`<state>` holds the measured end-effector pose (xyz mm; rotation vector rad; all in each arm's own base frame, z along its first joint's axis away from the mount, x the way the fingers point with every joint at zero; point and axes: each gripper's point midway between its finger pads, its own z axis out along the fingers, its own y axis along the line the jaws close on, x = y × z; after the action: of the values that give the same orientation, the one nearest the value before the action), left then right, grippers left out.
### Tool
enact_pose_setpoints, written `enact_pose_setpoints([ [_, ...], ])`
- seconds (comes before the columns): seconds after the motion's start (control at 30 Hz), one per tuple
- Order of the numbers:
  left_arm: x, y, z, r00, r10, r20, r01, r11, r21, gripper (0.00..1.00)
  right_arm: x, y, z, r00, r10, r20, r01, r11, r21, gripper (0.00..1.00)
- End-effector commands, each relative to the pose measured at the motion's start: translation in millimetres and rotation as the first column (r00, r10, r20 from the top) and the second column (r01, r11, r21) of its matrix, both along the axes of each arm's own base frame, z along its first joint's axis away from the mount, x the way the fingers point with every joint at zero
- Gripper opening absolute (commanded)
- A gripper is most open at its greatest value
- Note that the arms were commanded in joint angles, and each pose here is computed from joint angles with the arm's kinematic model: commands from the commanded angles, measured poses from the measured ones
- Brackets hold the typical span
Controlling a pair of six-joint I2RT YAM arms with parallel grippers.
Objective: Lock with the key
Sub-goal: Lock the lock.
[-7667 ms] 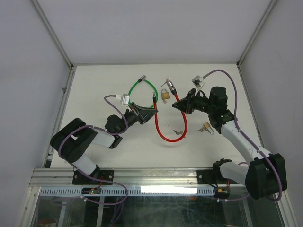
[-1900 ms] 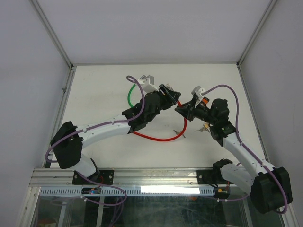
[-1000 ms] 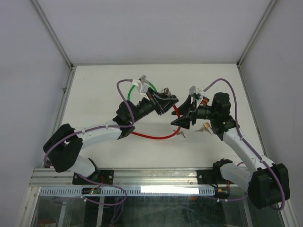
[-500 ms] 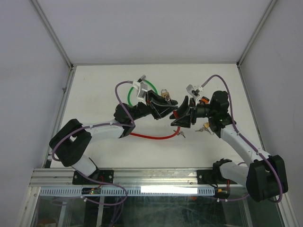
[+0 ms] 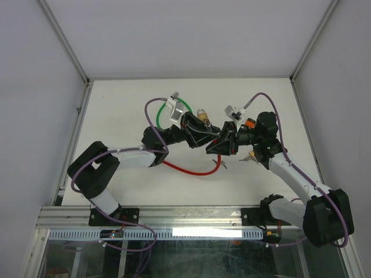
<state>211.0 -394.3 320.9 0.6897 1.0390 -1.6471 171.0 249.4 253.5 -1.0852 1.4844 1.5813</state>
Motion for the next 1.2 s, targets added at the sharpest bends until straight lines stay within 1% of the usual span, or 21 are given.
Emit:
enact_pose_setpoints([
  [0.0,-4.0,9.0,28.2,0.996,-0.02,0.088,0.027,0.996,-0.082,0.0,-1.9,1.4,24.6,0.995,0.028,0.092,-0.031,0.999,0.031,0.04],
  [0.03,-4.1,9.4,28.4,0.996,-0.024,0.086,0.031,0.996,-0.085,0.0,-2.4,1.3,25.2,0.995,0.029,0.096,-0.032,0.999,0.031,0.0],
  [0.13,-1.3,12.5,30.0,0.997,-0.018,0.07,0.025,0.995,-0.099,0.0,-0.9,0.7,25.3,0.993,0.007,0.117,-0.01,1.0,0.03,0.0],
  [0.2,4.3,17.7,30.7,0.999,0.014,0.038,-0.01,0.994,-0.112,0.15,1.3,-0.2,25.4,0.99,-0.018,0.14,0.015,1.0,0.027,0.0],
  [0.23,7.8,21.8,31.6,0.999,0.04,0.017,-0.038,0.992,-0.12,0.3,2.2,-1.2,26.2,0.988,-0.028,0.149,0.025,0.999,0.026,0.0],
  [0.27,11.6,26.6,31.3,0.997,0.072,-0.006,-0.072,0.989,-0.125,0.42,3.0,-2.0,26.3,0.987,-0.035,0.155,0.032,0.999,0.026,0.0],
  [0.33,18.8,37.5,28.8,0.988,0.143,-0.051,-0.149,0.98,-0.129,0.6,5.5,-3.9,26.5,0.985,-0.052,0.163,0.048,0.998,0.026,0.0],
  [0.37,21.7,43.4,27.5,0.981,0.179,-0.068,-0.187,0.974,-0.125,0.68,6.9,-4.7,26.0,0.984,-0.059,0.166,0.056,0.998,0.025,0.0],
  [0.4,25.0,48.6,24.8,0.972,0.216,-0.089,-0.226,0.967,-0.117,0.74,8.1,-5.4,25.5,0.984,-0.064,0.169,0.061,0.998,0.025,0.0],
  [0.47,29.4,60.2,16.8,0.95,0.285,-0.126,-0.297,0.95,-0.093,0.83,10.0,-6.3,24.6,0.983,-0.069,0.167,0.066,0.998,0.023,0.0],
  [0.5,26.4,70.0,22.9,0.941,0.313,-0.128,-0.327,0.939,-0.103,0.88,10.4,-6.6,24.8,0.983,-0.071,0.169,0.068,0.997,0.023,0.0],
  [0.6,29.9,88.3,5.2,0.898,0.405,-0.169,-0.418,0.908,-0.044,0.99,12.4,-7.0,22.5,0.981,-0.077,0.177,0.075,0.997,0.017,0.0],
  [0.73,23.6,116.4,-17.4,0.843,0.472,-0.258,-0.488,0.873,0.004,0.99,15.3,-7.6,19.2,0.978,-0.088,0.19,0.089,0.996,0.006,0.0],
  [0.87,16.3,130.9,-45.2,0.788,0.488,-0.375,-0.489,0.866,0.102,0.99,19.4,-8.0,16.7,0.973,-0.107,0.207,0.109,0.994,-0.002,0.0],
  [0.97,14.0,142.6,-81.5,0.695,0.506,-0.511,-0.487,0.854,0.183,0.98,23.1,-8.7,16.6,0.966,-0.131,0.223,0.135,0.991,-0.006,0.0],
  [1.03,15.2,153.1,-109.1,0.605,0.534,-0.59,-0.502,0.832,0.237,0.94,24.9,-8.7,15.6,0.965,-0.138,0.224,0.144,0.99,-0.009,0.0],
  [1.1,22.5,167.4,-138.8,0.464,0.581,-0.668,-0.539,0.784,0.307,0.89,27.5,-8.7,13.4,0.964,-0.147,0.222,0.155,0.988,-0.016,0.0],
  [1.13,28.0,174.3,-154.2,0.371,0.607,-0.702,-0.554,0.752,0.357,0.86,28.4,-8.8,12.7,0.964,-0.15,0.222,0.158,0.987,-0.018,0.0],
  [1.17,33.2,181.5,-174.8,0.25,0.641,-0.726,-0.556,0.709,0.434,0.85,29.3,-8.7,12.1,0.963,-0.153,0.221,0.161,0.987,-0.02,0.0],
])
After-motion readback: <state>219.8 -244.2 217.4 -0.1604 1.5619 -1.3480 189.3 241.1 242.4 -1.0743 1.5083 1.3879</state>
